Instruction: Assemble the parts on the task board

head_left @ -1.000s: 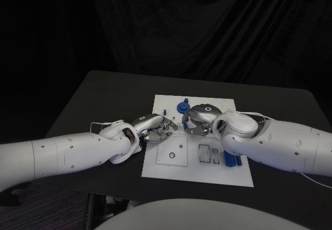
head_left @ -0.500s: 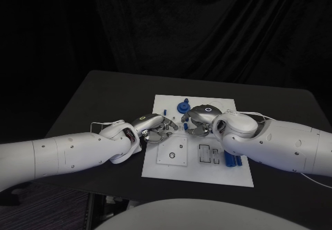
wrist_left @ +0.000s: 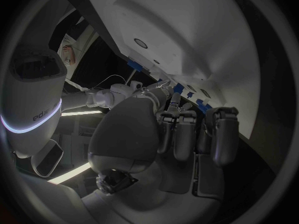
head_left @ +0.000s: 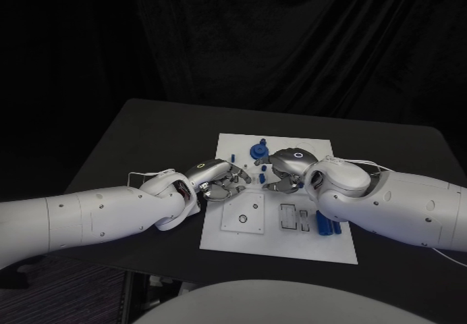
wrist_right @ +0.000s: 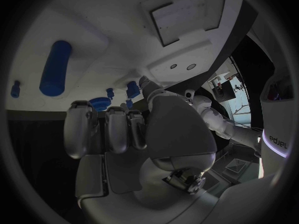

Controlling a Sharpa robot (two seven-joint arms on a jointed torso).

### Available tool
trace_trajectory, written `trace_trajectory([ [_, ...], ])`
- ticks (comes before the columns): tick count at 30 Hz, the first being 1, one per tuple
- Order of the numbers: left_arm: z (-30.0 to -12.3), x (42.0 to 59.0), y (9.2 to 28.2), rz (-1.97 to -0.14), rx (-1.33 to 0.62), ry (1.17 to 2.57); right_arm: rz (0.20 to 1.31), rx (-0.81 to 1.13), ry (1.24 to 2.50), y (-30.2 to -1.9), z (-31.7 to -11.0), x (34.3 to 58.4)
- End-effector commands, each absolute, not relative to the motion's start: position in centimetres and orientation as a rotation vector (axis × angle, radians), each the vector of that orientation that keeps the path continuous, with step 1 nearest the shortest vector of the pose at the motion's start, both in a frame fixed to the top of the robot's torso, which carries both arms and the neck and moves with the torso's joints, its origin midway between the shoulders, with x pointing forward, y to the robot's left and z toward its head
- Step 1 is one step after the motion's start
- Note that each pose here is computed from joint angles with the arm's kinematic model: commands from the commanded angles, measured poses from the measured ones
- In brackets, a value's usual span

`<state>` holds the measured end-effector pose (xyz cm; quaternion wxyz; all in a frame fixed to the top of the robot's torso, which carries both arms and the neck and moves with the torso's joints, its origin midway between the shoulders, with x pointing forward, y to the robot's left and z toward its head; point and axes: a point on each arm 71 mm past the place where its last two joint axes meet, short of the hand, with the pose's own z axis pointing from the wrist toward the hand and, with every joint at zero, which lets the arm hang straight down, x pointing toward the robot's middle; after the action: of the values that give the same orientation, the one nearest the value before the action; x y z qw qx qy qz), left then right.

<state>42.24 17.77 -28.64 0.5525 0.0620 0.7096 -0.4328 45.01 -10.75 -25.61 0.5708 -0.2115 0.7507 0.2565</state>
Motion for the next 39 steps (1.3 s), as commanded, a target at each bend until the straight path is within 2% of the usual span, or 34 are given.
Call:
trace_trajectory([
  [1, -27.8, 41.9, 17.6, -1.065, 0.168, 1.573, 0.681, -0.465, 1.646, -10.8, -24.3, 44.6],
  [5, -27.4, 41.7, 17.7, -1.064, 0.159, 1.544, 0.731, -0.456, 1.559, -10.9, -22.7, 44.4],
  [9, -26.3, 41.8, 17.8, -1.056, 0.148, 1.522, 0.778, -0.455, 1.467, -11.2, -20.0, 44.2],
  [16, -23.4, 44.0, 17.9, -1.004, 0.207, 1.503, 0.766, -0.447, 1.398, -13.2, -16.1, 44.7],
  [26, -22.6, 47.0, 18.3, -0.967, 0.295, 1.561, 0.671, -0.393, 1.415, -16.9, -15.4, 46.2],
  [31, -22.6, 48.2, 17.9, -0.961, 0.231, 1.606, 0.640, -0.364, 1.417, -18.4, -15.4, 46.7],
  [35, -22.3, 48.9, 17.2, -0.944, 0.108, 1.705, 0.620, -0.351, 1.421, -19.1, -15.4, 47.0],
  [39, -22.0, 49.6, 16.1, -0.854, 0.016, 1.883, 0.604, -0.340, 1.426, -19.8, -15.4, 47.1],
])
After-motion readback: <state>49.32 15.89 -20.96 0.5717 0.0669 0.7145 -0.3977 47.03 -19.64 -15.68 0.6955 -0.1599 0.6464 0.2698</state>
